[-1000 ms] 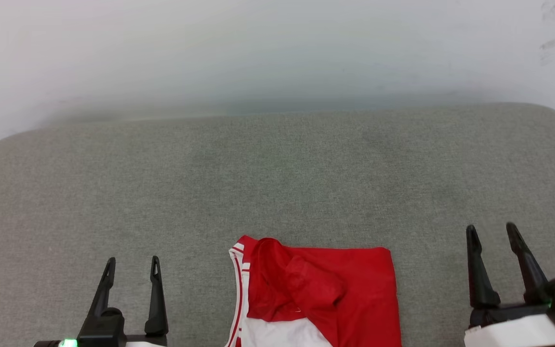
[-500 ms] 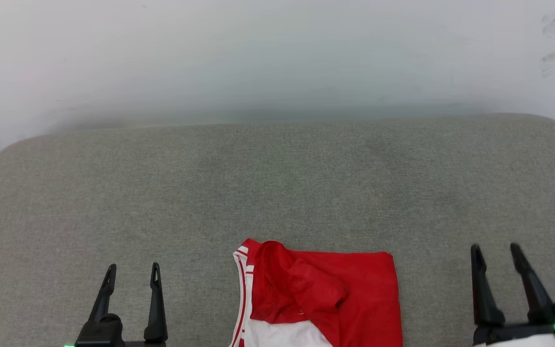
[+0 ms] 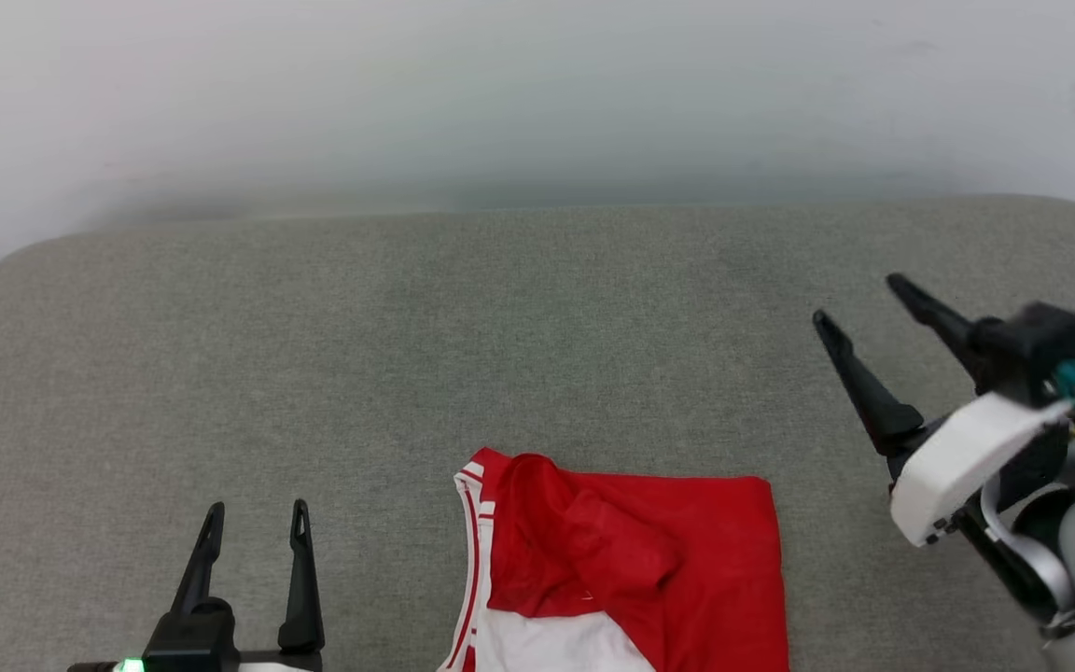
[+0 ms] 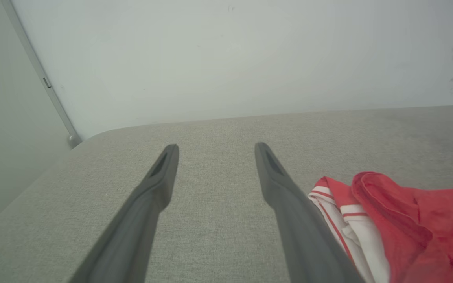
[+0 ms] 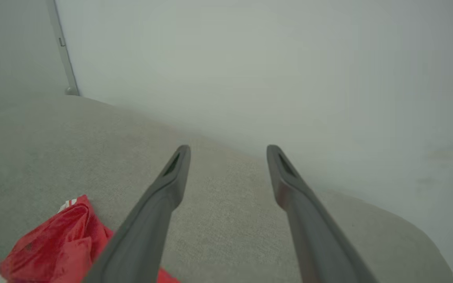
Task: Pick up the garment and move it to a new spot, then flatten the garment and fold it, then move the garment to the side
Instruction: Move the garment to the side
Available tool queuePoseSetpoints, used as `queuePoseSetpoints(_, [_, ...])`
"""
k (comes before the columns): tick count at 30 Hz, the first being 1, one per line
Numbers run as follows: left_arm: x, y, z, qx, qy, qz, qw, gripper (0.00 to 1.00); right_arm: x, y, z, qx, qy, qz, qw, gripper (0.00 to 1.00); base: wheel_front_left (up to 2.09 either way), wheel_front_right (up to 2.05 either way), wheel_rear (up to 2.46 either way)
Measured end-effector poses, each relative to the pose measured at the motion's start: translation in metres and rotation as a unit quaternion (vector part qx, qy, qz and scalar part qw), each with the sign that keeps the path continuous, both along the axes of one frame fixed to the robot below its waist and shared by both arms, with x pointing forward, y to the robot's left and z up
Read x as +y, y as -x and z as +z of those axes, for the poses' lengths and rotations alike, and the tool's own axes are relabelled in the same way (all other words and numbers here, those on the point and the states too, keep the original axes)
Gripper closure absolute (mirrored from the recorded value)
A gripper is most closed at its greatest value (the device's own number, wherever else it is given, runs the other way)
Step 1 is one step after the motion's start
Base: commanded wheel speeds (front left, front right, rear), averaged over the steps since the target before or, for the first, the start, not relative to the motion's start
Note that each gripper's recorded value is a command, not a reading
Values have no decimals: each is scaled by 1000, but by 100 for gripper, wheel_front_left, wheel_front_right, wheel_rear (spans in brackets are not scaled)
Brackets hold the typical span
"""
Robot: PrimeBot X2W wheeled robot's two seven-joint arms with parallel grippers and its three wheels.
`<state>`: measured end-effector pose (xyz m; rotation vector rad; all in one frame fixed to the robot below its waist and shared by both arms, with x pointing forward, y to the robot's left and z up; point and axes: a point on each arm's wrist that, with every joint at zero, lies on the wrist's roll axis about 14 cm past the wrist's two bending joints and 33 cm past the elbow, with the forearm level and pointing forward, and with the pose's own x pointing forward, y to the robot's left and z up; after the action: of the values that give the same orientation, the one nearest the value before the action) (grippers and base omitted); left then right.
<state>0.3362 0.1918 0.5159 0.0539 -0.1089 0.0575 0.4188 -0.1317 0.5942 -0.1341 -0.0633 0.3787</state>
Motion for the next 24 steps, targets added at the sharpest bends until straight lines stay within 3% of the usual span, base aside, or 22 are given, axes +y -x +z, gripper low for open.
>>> queuePoseSetpoints(2, [0,-3,0,0,1,0,1000,0,0,-3,-20,84,22,19,996,0,0,0,0])
queuePoseSetpoints(5, [1,-5,-2,4,2,2,1000,0,-7,0,-48,203,19,36,978,0,0,0,0])
queuePoseSetpoints(11, [1,-15,-5,8,4,1,1000,0,-18,27,-114,411,-9,64,909,0,0,0,0])
queuePoseSetpoints(17, [2,-27,-9,13,5,1,1000,0,-3,53,-165,513,-51,85,853,0,0,0,0])
queuePoseSetpoints(24, [4,-37,-15,21,1,2,1000,0,30,63,-203,560,-106,102,815,0,0,0,0])
